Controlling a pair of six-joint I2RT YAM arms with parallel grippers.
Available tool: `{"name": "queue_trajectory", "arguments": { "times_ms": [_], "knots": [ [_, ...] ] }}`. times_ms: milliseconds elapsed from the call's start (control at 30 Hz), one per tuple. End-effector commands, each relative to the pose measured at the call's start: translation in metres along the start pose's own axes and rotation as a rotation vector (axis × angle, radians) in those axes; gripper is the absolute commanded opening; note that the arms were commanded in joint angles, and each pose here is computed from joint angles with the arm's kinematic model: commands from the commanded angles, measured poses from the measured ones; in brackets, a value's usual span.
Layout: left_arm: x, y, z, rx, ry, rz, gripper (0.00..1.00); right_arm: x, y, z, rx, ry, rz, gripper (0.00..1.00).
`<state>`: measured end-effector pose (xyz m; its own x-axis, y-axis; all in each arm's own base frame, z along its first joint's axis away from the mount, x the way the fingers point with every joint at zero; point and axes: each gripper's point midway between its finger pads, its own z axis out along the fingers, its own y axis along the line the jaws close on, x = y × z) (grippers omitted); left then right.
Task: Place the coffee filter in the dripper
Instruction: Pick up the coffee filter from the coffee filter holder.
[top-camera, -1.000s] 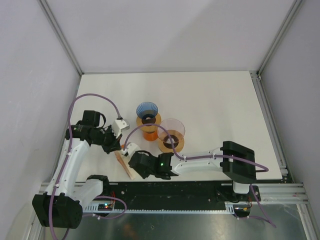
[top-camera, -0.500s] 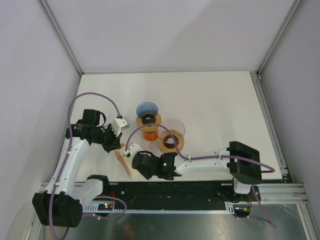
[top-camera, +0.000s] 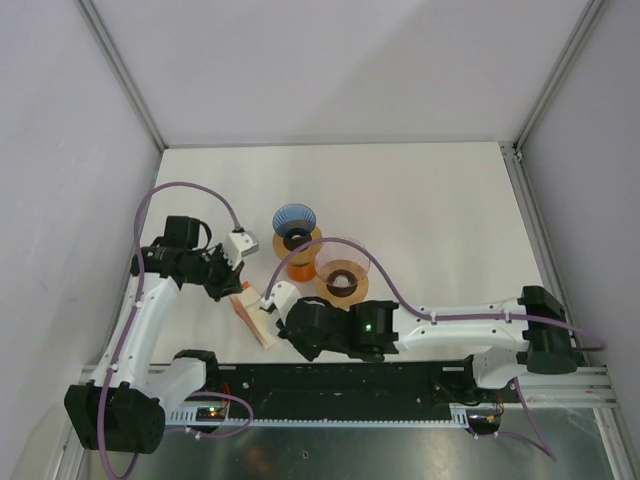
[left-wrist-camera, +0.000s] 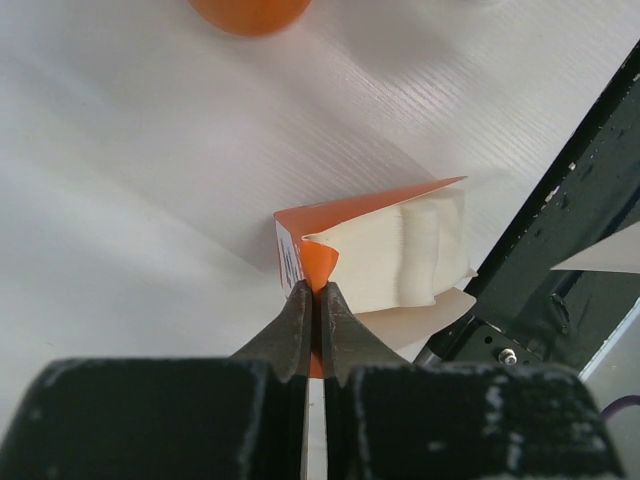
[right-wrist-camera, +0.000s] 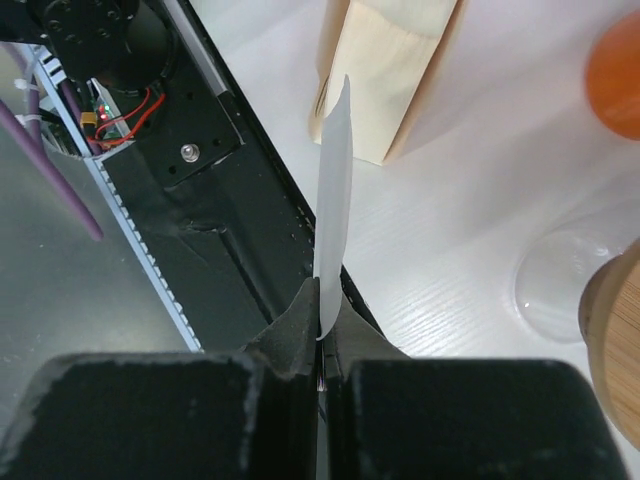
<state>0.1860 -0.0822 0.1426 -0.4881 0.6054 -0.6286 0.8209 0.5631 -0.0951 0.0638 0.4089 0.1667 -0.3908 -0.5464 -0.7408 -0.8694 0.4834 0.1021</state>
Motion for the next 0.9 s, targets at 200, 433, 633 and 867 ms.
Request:
{"name": "queue_trajectory", "arguments": {
  "times_ms": [200, 433, 633, 867],
  "knots": [
    [-0.027, 0.005, -0.012, -0.032, -0.074, 0.030, 0.31, -0.040, -0.001, -0.049, -0.089, -0.133, 0.034, 0.00],
    [-0.046, 0.006, -0.025, -0.052, -0.129, 0.056, 0.46, -0.067, -0.008, -0.076, -0.126, -0.235, 0.069, 0.00],
    [-0.084, 0.002, -0.047, -0.049, -0.236, 0.089, 0.55, -0.089, -0.020, -0.094, -0.145, -0.322, 0.089, 0.00],
    [-0.130, -0.012, -0.084, -0.043, -0.379, 0.139, 0.61, -0.116, -0.041, -0.116, -0.138, -0.426, 0.106, 0.00]
  ]
}}
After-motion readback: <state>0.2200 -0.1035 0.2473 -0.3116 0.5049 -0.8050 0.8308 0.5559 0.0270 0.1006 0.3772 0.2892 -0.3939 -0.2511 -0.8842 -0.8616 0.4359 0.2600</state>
